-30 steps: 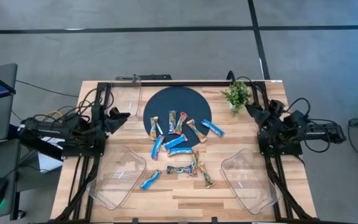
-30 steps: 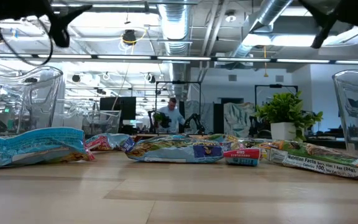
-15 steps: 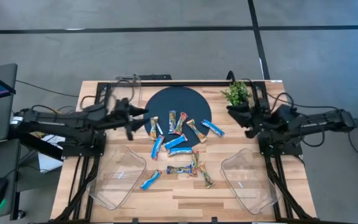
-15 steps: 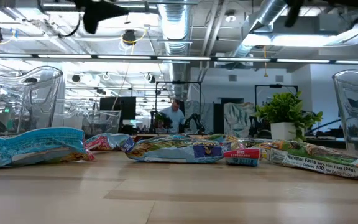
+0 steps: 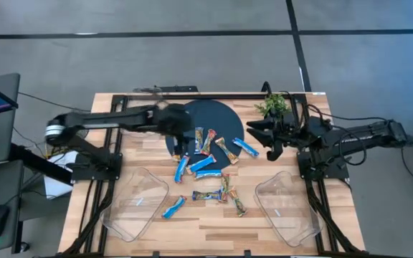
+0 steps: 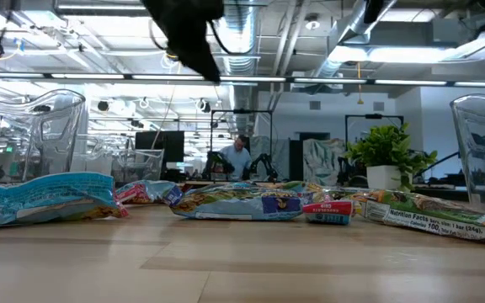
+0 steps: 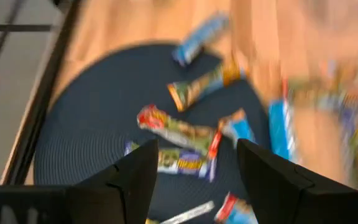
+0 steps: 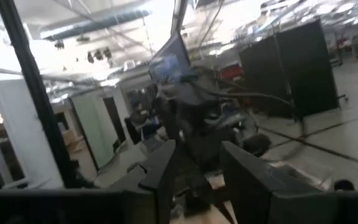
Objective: Pick and place Granola Bars by type
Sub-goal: Put the blue granola bar into the top transparent bin
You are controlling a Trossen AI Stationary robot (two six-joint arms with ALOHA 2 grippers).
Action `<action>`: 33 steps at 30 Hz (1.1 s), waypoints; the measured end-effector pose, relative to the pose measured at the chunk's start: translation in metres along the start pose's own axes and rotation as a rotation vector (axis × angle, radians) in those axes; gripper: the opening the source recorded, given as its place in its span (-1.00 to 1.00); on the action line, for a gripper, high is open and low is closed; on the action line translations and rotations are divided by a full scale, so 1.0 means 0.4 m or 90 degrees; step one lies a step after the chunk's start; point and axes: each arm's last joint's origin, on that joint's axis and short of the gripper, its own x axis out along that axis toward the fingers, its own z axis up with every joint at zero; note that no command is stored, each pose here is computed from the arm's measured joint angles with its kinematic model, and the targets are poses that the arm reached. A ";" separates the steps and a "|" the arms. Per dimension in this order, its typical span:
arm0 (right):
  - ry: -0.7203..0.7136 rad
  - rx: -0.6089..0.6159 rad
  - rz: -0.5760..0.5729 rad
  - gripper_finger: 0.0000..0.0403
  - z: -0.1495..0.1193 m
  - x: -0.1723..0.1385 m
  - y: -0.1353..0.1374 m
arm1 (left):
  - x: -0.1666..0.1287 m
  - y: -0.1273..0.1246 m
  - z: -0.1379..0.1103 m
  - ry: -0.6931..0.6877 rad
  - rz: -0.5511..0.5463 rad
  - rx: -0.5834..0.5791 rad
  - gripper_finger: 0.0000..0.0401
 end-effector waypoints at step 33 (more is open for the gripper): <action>0.113 0.027 -0.029 -0.40 -0.047 -0.010 0.018 | 0.325 0.066 -0.009 0.245 0.015 -0.098 0.06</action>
